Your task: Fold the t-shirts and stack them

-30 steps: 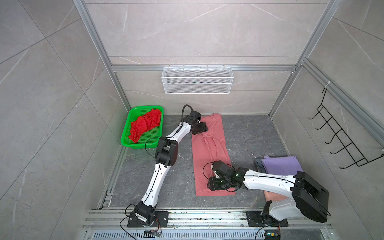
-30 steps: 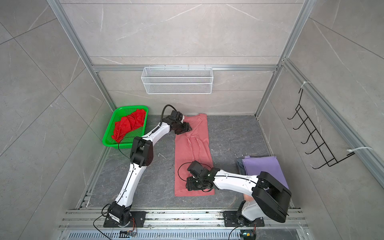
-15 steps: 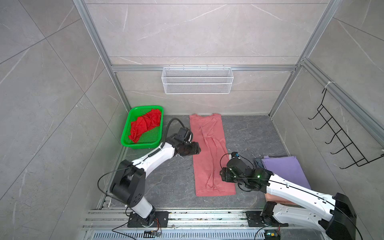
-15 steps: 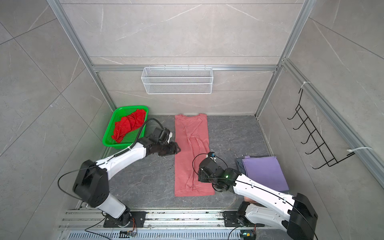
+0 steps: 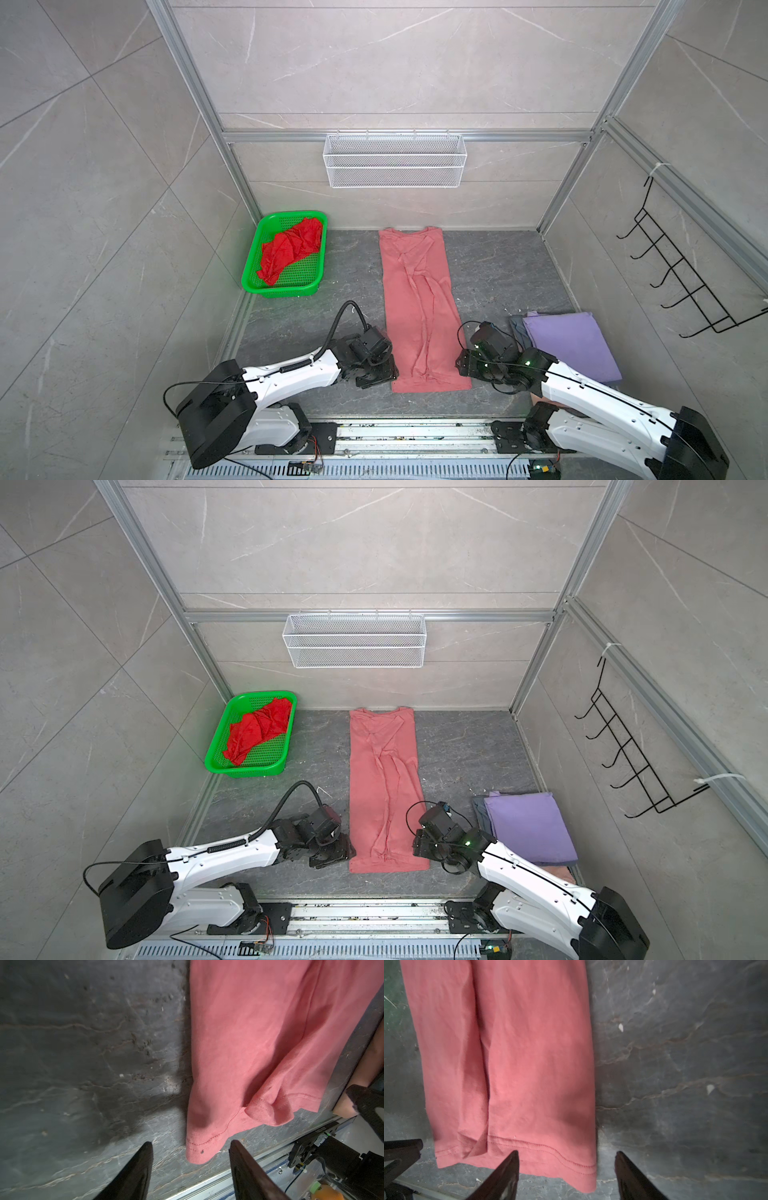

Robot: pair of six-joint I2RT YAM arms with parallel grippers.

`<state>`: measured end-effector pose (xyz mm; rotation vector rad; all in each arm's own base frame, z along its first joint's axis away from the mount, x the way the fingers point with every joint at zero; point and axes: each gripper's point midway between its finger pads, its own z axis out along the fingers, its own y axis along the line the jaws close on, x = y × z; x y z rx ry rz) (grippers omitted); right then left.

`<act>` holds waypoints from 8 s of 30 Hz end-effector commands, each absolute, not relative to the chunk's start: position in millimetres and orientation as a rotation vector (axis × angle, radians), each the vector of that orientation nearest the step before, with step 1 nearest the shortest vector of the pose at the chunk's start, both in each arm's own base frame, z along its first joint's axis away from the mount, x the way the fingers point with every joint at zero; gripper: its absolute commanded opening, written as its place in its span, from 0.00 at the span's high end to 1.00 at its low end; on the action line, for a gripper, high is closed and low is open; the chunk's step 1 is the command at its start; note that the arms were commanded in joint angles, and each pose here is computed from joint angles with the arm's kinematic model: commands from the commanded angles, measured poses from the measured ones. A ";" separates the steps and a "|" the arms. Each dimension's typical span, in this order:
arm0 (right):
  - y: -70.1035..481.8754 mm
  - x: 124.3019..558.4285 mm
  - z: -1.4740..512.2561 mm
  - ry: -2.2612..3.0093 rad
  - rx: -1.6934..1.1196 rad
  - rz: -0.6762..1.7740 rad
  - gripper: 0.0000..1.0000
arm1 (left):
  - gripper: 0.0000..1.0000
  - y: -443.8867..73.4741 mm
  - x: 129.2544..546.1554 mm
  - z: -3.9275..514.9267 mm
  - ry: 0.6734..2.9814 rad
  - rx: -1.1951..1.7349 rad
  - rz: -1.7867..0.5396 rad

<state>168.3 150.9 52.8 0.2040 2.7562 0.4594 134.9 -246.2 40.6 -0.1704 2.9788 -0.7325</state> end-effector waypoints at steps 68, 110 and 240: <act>180.2 537.7 131.5 2.227 0.419 0.853 0.25 | 0.50 -229.9 498.6 123.0 2.522 -0.280 -1.134; 136.2 402.7 5.8 2.393 0.857 0.815 0.55 | 0.63 -285.1 354.4 21.0 2.669 -0.637 -1.201; 154.0 369.9 111.8 2.369 0.677 0.966 0.28 | 0.31 -221.7 379.7 94.0 2.769 -0.179 -0.938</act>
